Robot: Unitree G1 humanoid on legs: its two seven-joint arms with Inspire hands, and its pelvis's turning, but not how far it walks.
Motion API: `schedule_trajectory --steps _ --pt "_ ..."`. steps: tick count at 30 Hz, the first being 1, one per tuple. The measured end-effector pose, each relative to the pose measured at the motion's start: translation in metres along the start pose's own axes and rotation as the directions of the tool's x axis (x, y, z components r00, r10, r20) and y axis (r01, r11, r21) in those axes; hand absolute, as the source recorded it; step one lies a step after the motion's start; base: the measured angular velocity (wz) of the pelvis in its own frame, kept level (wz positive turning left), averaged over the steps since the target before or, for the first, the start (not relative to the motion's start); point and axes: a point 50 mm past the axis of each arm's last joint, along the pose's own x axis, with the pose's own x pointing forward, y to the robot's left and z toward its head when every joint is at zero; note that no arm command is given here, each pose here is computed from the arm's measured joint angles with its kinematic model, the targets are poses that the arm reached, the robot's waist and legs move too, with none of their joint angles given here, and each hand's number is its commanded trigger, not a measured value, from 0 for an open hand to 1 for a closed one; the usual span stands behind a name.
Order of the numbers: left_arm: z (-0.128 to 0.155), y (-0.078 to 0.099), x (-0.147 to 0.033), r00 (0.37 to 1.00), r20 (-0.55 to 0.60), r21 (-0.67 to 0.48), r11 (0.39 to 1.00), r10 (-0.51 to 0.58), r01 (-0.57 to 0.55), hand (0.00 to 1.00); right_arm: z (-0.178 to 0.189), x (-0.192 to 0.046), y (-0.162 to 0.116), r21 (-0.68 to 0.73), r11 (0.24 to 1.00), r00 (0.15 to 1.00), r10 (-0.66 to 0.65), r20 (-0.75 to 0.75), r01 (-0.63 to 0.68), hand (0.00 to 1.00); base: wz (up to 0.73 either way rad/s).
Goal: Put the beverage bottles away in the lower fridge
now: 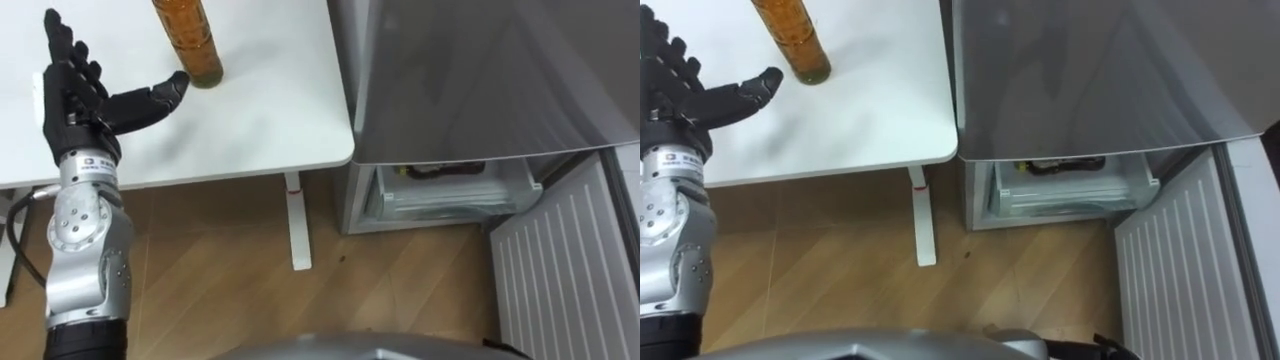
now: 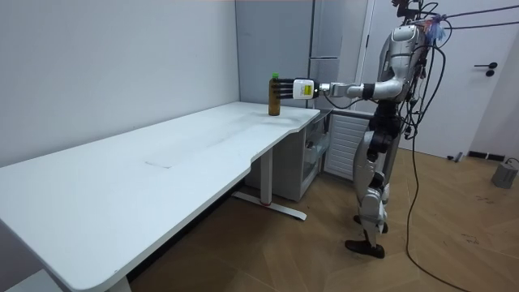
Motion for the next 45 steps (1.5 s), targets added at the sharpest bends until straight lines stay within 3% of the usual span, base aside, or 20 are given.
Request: schedule_trajectory --steps 14,25,35,45 --pt "-0.010 0.001 0.003 0.998 -0.056 0.003 1.000 0.009 -0.009 0.00 -0.009 -0.001 -0.004 0.018 1.000 0.999 -0.011 -0.033 0.012 0.00 0.00" --pt "-0.005 -0.006 0.029 0.997 -0.071 -0.096 0.995 0.024 -0.031 0.00 -0.015 -0.002 -0.005 0.019 1.000 0.997 -0.003 -0.080 0.004 0.00 -0.10" --pt "-0.016 -0.003 0.034 0.989 -0.146 -0.091 0.995 0.020 -0.034 0.00 -0.030 -0.005 -0.008 -0.078 0.997 0.986 -0.015 -0.166 0.002 0.00 -0.16" --pt "-0.014 0.005 0.064 0.972 -0.234 -0.153 0.986 0.023 -0.060 0.00 -0.041 -0.008 -0.014 -0.088 0.996 0.970 -0.034 -0.241 0.013 0.00 -0.06"
